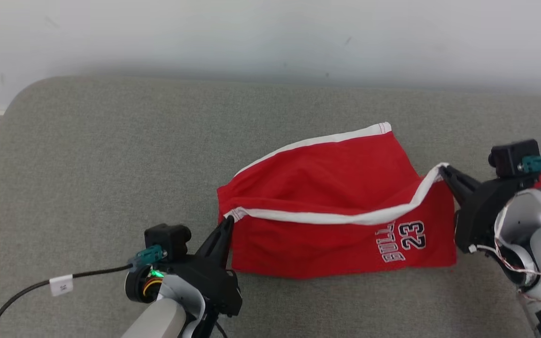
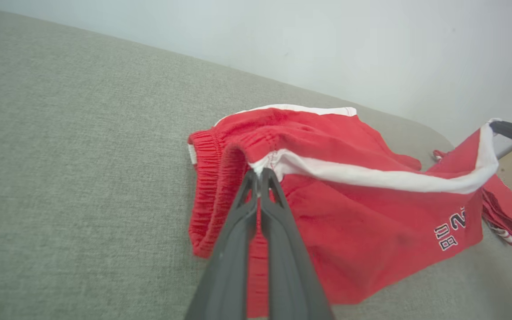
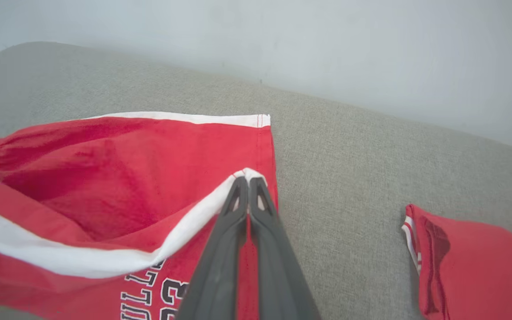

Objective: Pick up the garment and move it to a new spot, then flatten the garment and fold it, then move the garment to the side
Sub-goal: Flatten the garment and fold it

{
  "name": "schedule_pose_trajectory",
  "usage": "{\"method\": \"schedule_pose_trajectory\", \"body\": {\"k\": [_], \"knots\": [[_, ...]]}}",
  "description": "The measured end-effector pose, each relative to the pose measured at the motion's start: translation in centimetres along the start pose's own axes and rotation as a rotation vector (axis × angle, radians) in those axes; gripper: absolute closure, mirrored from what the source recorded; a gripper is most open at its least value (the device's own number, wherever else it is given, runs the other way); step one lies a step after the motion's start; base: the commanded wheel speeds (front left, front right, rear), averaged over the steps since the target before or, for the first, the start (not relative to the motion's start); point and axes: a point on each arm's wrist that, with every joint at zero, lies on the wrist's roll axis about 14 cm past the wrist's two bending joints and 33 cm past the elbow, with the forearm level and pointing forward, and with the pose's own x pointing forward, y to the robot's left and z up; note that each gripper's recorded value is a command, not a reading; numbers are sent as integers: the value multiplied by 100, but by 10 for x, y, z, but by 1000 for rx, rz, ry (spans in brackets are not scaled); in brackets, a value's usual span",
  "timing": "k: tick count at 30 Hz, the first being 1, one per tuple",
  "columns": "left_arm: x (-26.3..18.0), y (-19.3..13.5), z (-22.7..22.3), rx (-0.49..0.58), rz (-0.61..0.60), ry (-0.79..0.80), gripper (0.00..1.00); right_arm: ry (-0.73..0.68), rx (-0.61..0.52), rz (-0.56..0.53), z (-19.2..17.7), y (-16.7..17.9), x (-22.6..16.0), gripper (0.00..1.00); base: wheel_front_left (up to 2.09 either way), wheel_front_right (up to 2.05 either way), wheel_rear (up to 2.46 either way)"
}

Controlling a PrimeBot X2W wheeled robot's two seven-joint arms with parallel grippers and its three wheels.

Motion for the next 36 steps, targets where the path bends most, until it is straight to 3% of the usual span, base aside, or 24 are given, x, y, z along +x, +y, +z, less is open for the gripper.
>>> {"method": "schedule_pose_trajectory", "body": {"k": [17, 32, 33, 34, 35, 36], "knots": [[49, 44, 6, -3, 137, 5, 100, -124, -75, -52, 40, -17, 98, 100, 0, 0, 0], [65, 63, 3, -8, 183, -3, 97, -85, -53, -42, 22, -13, 143, 100, 0, 0, 0], [66, 64, 3, -5, 184, -5, 34, -95, -41, -44, 24, -13, 145, 97, 0, 0, 0], [66, 64, 3, -3, 186, -8, 0, -107, -38, -40, 26, -11, 146, 37, 0, 0, 0], [66, 64, 6, -2, 186, -18, 0, -113, -33, -40, 28, -11, 147, 0, 0, 0, 0], [67, 64, 9, 4, 186, -30, 0, -121, -27, -38, 29, -9, 148, 0, 0, 0, 0]]}}
